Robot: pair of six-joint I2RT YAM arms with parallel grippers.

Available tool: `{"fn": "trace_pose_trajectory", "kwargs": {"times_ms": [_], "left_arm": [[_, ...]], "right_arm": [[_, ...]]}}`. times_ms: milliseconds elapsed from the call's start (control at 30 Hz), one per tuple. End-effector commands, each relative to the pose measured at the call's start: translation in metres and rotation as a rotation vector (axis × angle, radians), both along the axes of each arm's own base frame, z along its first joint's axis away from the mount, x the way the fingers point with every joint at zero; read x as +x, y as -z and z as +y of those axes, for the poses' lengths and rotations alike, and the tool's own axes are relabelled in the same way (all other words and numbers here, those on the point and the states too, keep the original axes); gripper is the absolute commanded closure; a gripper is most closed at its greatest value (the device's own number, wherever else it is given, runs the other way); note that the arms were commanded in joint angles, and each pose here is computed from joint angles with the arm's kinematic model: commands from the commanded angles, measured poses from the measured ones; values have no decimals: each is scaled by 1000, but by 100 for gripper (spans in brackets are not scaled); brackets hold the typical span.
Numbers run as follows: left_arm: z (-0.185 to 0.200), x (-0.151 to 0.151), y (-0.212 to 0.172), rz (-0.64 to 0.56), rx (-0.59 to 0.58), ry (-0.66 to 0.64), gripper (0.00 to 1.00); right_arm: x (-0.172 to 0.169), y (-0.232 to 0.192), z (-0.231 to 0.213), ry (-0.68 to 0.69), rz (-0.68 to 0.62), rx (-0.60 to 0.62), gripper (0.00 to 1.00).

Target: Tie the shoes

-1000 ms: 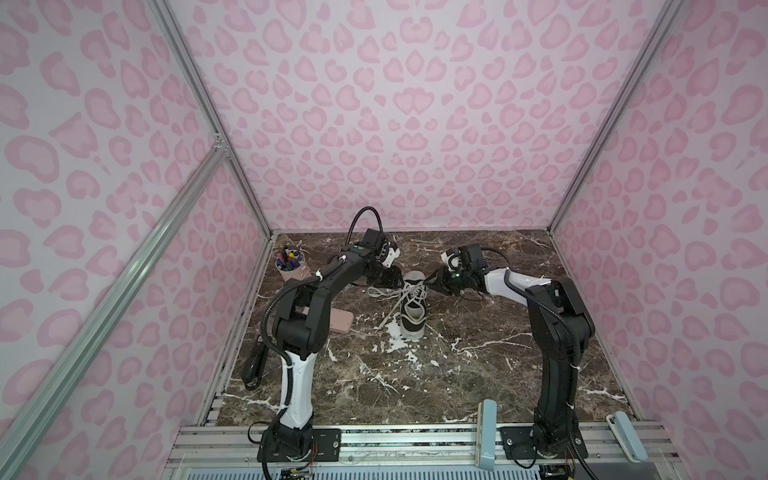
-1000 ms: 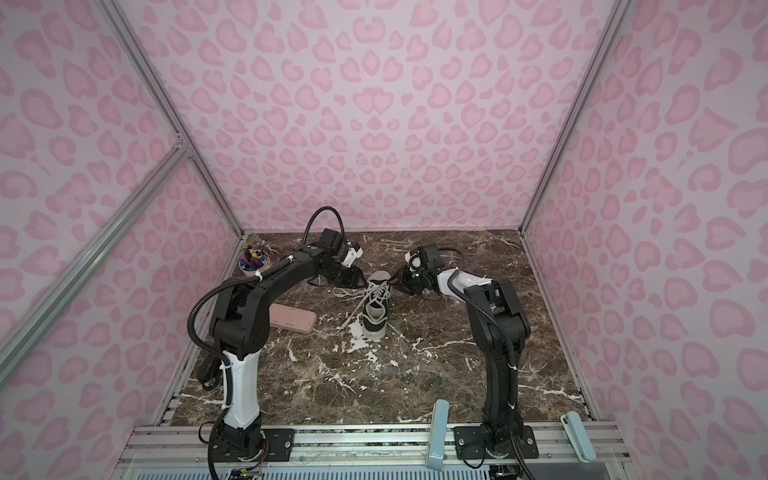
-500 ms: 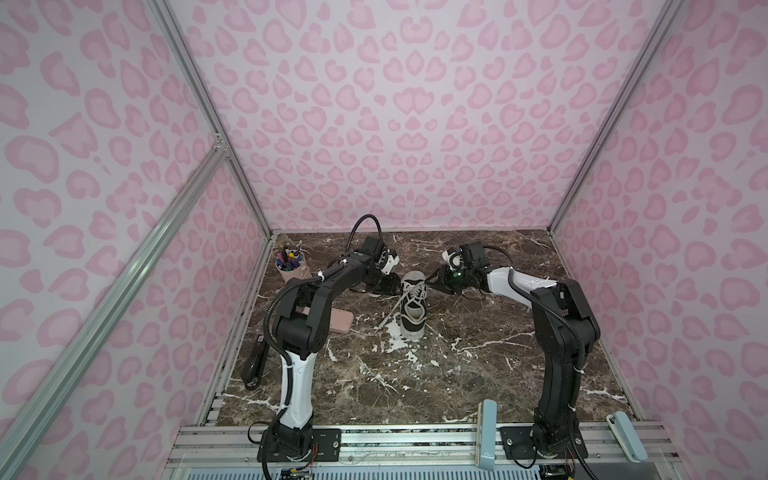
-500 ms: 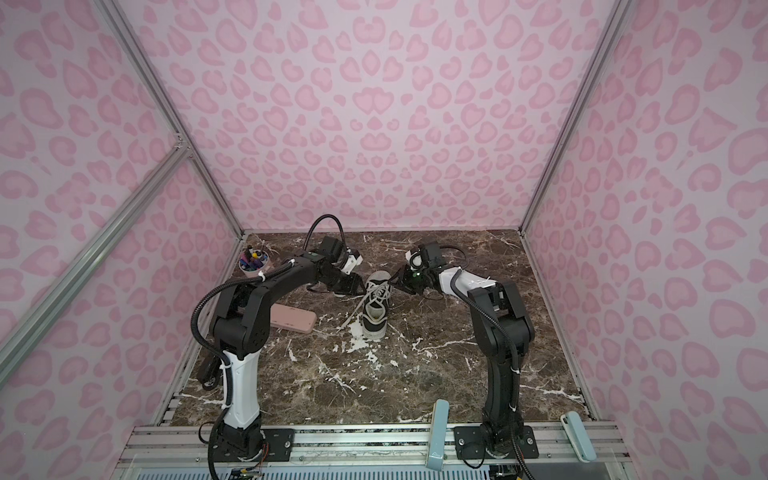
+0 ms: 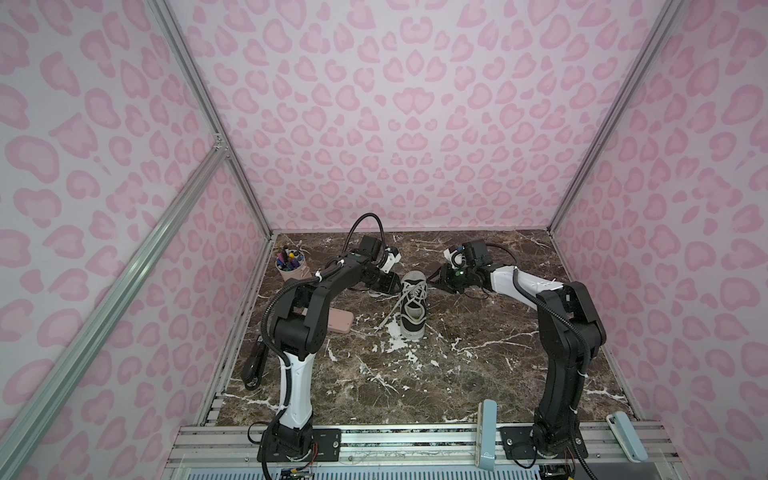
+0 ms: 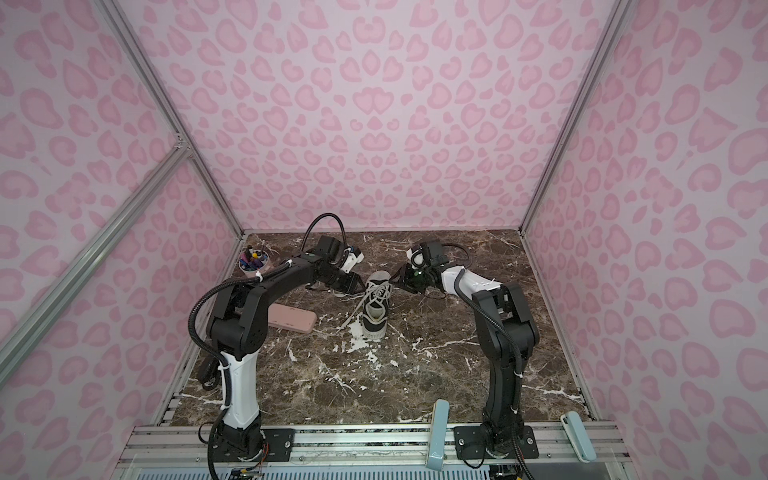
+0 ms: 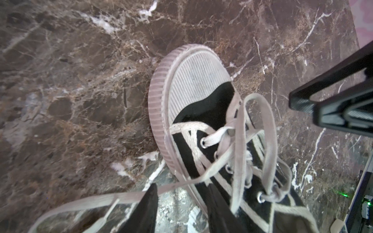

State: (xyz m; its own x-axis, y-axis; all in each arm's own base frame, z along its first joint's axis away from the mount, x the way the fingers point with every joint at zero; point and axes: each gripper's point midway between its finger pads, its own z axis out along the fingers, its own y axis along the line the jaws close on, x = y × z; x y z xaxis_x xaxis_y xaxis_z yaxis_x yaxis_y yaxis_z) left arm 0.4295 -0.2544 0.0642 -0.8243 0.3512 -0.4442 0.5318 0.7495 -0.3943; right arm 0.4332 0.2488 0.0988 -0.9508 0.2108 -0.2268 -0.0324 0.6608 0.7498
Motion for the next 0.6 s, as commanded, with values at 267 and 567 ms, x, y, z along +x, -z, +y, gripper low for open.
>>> {"fn": "trace_pose_trajectory", "kwargs": {"times_ms": [267,567], "left_arm": [[2,4,12,-23,58,79,61],[0,4,14,-24,48,93,69]], "right_arm": [[-4,-1,-5,-6,2,-16,67],[-6,-1,-4,-13,4,-16,68]]}}
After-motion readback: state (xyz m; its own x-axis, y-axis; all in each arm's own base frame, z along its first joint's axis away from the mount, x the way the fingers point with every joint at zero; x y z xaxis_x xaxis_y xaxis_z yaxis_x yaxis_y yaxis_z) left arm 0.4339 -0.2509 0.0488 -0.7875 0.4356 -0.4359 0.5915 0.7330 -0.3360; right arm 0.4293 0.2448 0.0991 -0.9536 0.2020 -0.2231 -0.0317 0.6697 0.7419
